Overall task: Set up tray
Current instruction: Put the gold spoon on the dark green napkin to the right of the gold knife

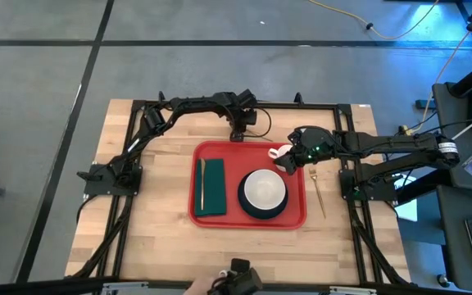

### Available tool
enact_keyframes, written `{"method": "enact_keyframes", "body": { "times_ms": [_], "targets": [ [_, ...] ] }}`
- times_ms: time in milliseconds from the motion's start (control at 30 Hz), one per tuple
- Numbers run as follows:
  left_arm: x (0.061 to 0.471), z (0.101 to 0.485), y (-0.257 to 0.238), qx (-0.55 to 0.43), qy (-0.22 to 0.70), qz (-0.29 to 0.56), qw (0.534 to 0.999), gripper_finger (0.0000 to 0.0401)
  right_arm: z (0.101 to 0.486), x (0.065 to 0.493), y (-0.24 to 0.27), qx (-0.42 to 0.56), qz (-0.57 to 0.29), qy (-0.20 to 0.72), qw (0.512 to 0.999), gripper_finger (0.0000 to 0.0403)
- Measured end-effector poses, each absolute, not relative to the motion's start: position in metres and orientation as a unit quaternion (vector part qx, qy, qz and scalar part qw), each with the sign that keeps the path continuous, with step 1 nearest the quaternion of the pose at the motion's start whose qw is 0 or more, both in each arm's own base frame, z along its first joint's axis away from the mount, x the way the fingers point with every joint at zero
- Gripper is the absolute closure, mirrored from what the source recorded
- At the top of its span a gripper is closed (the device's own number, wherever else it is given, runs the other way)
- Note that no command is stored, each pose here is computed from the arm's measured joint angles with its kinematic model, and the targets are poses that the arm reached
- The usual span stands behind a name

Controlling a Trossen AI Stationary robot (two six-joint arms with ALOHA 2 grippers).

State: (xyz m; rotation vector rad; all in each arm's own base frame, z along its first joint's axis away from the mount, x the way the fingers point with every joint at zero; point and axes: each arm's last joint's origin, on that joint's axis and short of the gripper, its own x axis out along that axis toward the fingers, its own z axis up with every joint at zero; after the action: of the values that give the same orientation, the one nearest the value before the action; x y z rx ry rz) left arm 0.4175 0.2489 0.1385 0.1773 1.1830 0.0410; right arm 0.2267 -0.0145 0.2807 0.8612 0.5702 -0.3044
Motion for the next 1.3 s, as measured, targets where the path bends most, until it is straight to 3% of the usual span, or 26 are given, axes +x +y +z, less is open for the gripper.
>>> {"method": "enact_keyframes", "body": {
  "times_ms": [467,900,1300],
  "targets": [
    [0.414,0.139,0.252,0.157,0.551,-0.047,0.818,0.0273,0.281,0.227,-0.014,0.409,-0.145,0.272,0.859,0.0332],
    [0.41,0.138,0.257,0.016,0.54,0.008,0.842,0.0326,0.281,0.227,-0.014,0.419,-0.148,0.27,0.854,0.0332],
    [0.413,0.139,0.245,0.045,0.587,0.052,0.807,0.0333,0.281,0.227,-0.014,0.44,-0.144,0.271,0.844,0.0332]
  ]
}}
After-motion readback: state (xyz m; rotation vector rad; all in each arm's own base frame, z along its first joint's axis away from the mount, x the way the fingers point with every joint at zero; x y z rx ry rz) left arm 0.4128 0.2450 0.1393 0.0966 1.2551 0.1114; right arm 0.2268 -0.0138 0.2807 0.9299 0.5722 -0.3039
